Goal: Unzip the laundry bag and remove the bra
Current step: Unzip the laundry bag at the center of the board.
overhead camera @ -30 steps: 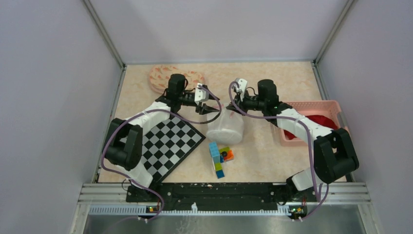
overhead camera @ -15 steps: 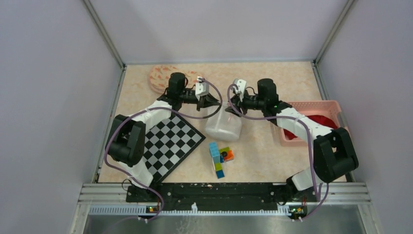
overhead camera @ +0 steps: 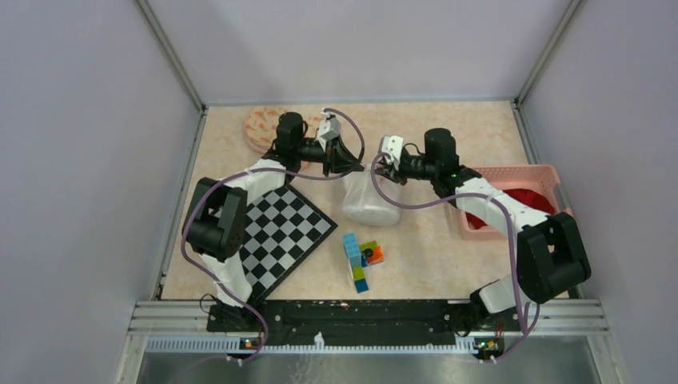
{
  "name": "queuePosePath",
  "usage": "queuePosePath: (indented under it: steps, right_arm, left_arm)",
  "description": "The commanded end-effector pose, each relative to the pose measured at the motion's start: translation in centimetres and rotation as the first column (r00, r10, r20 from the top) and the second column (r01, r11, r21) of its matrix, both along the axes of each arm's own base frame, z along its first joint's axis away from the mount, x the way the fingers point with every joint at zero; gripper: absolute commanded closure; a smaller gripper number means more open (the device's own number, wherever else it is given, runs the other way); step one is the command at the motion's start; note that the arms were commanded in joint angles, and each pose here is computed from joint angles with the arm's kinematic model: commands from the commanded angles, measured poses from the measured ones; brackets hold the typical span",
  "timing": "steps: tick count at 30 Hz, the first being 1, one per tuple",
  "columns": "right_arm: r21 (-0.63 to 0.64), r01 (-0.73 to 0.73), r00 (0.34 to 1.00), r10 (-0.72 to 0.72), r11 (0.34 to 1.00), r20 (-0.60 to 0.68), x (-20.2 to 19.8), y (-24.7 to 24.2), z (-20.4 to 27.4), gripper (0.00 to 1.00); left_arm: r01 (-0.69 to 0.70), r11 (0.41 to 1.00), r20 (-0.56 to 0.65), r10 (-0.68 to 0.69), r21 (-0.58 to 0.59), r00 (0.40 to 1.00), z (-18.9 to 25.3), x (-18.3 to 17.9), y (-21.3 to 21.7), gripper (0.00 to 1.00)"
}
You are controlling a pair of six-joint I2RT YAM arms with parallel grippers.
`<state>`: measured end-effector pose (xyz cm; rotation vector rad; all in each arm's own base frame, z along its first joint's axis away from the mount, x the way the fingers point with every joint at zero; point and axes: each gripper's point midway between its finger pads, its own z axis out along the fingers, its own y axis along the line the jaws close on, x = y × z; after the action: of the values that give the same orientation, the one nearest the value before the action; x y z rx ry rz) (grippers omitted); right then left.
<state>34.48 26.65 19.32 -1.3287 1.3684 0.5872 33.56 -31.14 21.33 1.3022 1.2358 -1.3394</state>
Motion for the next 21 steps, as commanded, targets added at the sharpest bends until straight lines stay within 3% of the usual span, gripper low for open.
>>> queuePosePath:
  steps: [1,3,10,16,21]
  right_arm:
    - [0.018,-0.037,0.992,0.035,0.999,0.121,-0.1,0.1,2.3,0.89]
    - [0.017,-0.039,0.992,0.036,0.999,0.124,-0.2,0.0,2.3,1.00]
    - [0.057,-0.033,0.999,0.031,0.998,0.038,-0.5,0.5,2.5,1.00]
    - [0.084,-0.026,0.999,0.029,0.996,-0.030,-0.6,0.8,2.4,1.00]
    - [0.099,-0.026,0.999,0.029,0.995,-0.035,-0.4,1.1,2.7,1.00]
  left_arm:
    - [0.031,0.999,-0.040,-0.032,-0.037,0.999,2.2,0.2,0.0,1.00]
    - [-0.005,0.999,-0.069,0.002,-0.044,0.998,2.3,0.9,0.1,0.94]
    - [-0.085,0.995,-0.095,0.079,-0.060,0.992,2.6,1.8,0.1,0.66]
    - [-0.099,0.993,-0.098,0.092,-0.063,0.991,2.4,1.9,0.0,0.66]
    - [-0.113,0.992,-0.125,0.105,-0.058,0.987,2.1,2.2,-0.1,0.72]
